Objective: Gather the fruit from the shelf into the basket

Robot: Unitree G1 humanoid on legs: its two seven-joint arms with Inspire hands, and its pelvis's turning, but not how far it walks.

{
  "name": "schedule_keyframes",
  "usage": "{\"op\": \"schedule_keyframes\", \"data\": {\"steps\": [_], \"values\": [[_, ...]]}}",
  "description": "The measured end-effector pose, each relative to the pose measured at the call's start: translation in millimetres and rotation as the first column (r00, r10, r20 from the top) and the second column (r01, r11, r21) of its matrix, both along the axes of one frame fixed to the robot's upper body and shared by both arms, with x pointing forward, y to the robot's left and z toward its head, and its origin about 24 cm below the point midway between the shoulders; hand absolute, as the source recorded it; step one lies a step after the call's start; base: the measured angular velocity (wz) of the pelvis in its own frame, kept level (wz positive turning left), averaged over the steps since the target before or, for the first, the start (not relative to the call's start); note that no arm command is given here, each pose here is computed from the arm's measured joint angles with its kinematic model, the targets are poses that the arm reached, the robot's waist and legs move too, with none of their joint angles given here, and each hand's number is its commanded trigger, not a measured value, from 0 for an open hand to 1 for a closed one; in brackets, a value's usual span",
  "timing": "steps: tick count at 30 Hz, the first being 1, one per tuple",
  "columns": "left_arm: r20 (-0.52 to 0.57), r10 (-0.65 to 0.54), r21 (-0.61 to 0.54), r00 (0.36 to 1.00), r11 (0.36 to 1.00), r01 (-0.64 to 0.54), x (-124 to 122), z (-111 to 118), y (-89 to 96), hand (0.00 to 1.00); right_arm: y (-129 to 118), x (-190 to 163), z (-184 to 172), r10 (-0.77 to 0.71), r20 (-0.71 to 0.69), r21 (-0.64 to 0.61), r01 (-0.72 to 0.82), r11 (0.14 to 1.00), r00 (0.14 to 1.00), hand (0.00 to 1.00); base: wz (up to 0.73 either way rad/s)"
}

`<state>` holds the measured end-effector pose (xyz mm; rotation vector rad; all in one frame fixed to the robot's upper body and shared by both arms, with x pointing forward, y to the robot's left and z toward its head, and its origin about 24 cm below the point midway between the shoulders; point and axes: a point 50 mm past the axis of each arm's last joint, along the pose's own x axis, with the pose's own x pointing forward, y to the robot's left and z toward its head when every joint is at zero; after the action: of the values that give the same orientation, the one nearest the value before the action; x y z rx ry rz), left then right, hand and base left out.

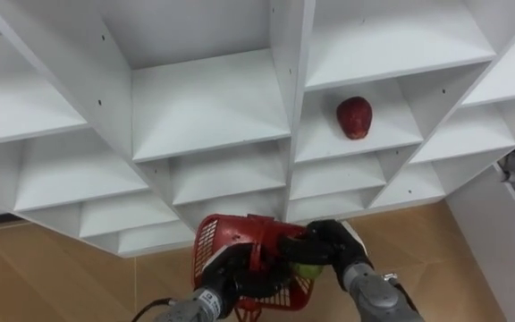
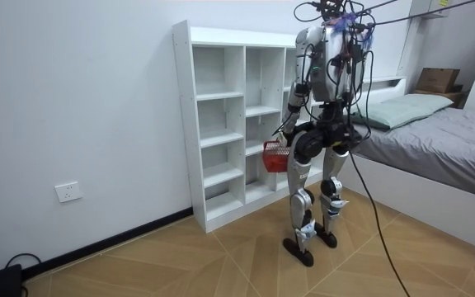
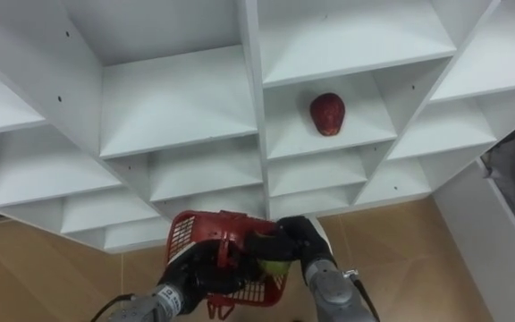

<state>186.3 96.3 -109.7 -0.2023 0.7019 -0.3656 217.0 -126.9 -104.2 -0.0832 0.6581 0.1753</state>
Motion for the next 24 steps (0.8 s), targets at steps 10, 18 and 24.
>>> {"op": "schedule_keyframes", "data": {"steps": [10, 18, 24], "values": [[-0.009, -0.01, 0.003, 1.0, 1.0, 0.01, -0.9, -0.7, -1.2, 1.0, 0.9, 0.4, -2.4, 0.005, -0.024, -0.011, -0.006, 1.0, 1.0, 0.0, -0.01], [-0.024, -0.015, 0.004, 1.0, 1.0, 0.015, -1.5, -1.5, -1.9, 1.0, 6.0, 1.7, -1.5, 0.007, -0.023, 0.008, -0.007, 1.0, 1.0, 0.0, 0.0], [-0.037, -0.017, 0.007, 0.999, 1.0, 0.017, -2.4, -2.5, -1.3, 1.0, 7.2, 0.8, -2.4, 0.006, -0.029, 0.012, -0.006, 1.0, 1.0, 0.0, 0.0]]}}
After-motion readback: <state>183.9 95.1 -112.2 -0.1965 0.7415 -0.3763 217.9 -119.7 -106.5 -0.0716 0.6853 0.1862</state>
